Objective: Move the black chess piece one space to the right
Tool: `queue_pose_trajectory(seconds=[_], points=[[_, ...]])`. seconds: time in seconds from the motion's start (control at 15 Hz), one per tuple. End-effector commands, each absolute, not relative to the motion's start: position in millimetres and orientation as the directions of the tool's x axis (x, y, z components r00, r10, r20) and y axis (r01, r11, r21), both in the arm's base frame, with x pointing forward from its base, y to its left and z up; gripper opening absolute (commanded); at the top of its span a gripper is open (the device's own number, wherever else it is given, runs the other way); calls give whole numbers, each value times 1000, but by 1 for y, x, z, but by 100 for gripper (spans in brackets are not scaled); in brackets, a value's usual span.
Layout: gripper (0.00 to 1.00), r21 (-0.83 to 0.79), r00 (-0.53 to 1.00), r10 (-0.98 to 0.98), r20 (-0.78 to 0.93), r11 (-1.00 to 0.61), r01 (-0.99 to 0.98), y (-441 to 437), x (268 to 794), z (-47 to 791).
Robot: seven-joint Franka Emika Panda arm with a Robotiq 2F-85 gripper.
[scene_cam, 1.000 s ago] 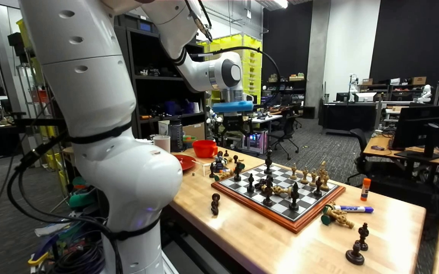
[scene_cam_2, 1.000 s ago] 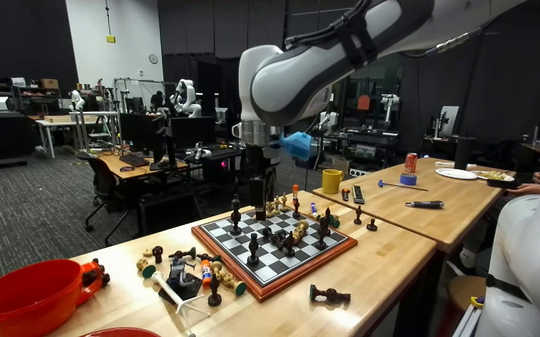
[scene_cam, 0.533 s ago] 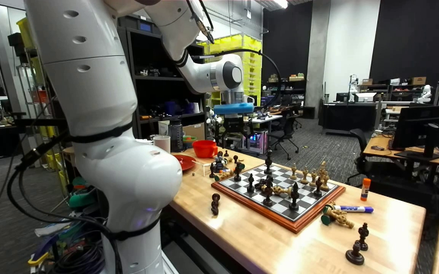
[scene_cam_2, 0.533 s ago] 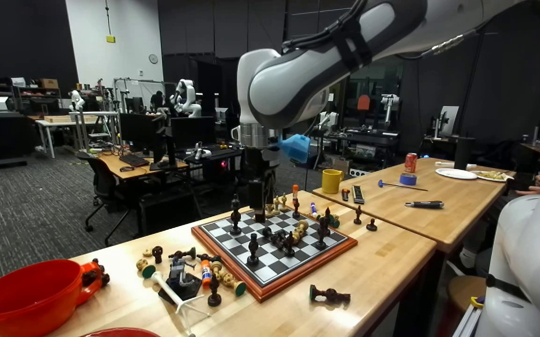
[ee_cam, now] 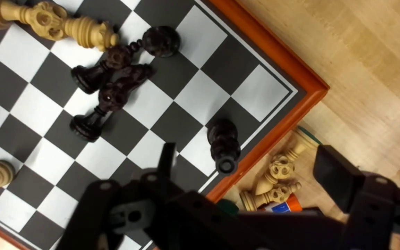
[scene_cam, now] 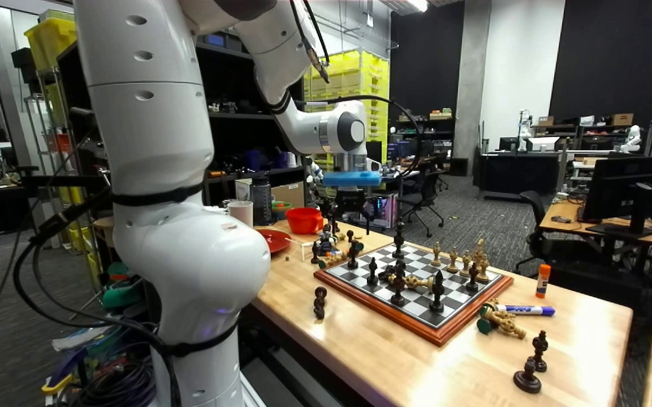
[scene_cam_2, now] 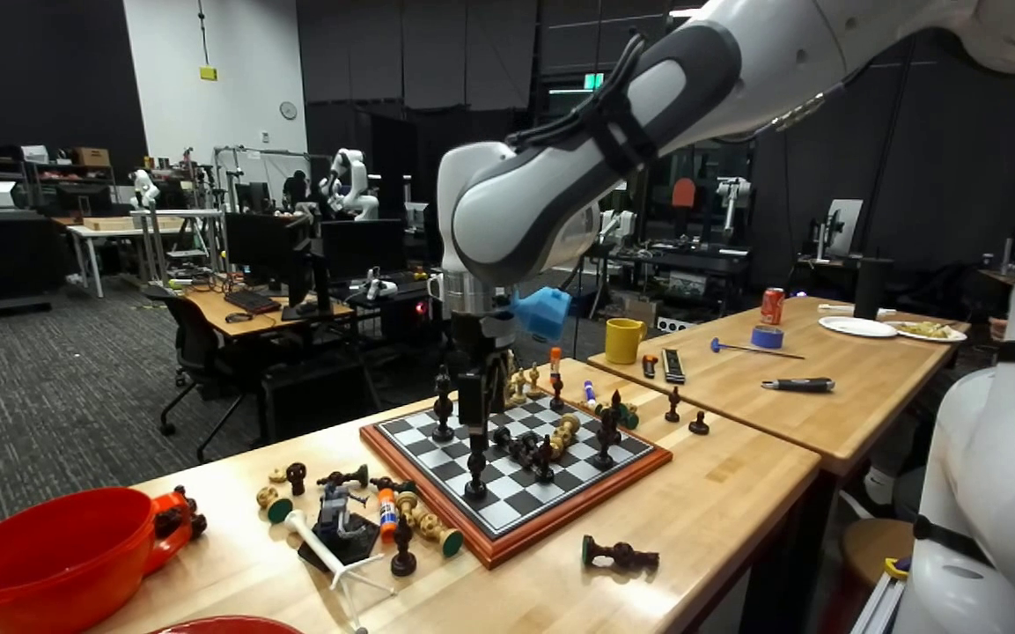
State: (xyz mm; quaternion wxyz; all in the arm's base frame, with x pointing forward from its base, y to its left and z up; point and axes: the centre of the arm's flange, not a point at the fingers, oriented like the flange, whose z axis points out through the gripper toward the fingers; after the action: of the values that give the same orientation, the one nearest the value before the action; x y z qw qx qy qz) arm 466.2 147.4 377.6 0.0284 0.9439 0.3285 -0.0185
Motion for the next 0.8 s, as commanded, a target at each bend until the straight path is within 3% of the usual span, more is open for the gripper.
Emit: queue_pose_trajectory(seconds=[0.0, 0.73], points=[[100, 10, 773, 633, -47, -773, 634, 150, 472, 368], [100, -26, 742, 669, -55, -743, 668, 157, 479, 346]])
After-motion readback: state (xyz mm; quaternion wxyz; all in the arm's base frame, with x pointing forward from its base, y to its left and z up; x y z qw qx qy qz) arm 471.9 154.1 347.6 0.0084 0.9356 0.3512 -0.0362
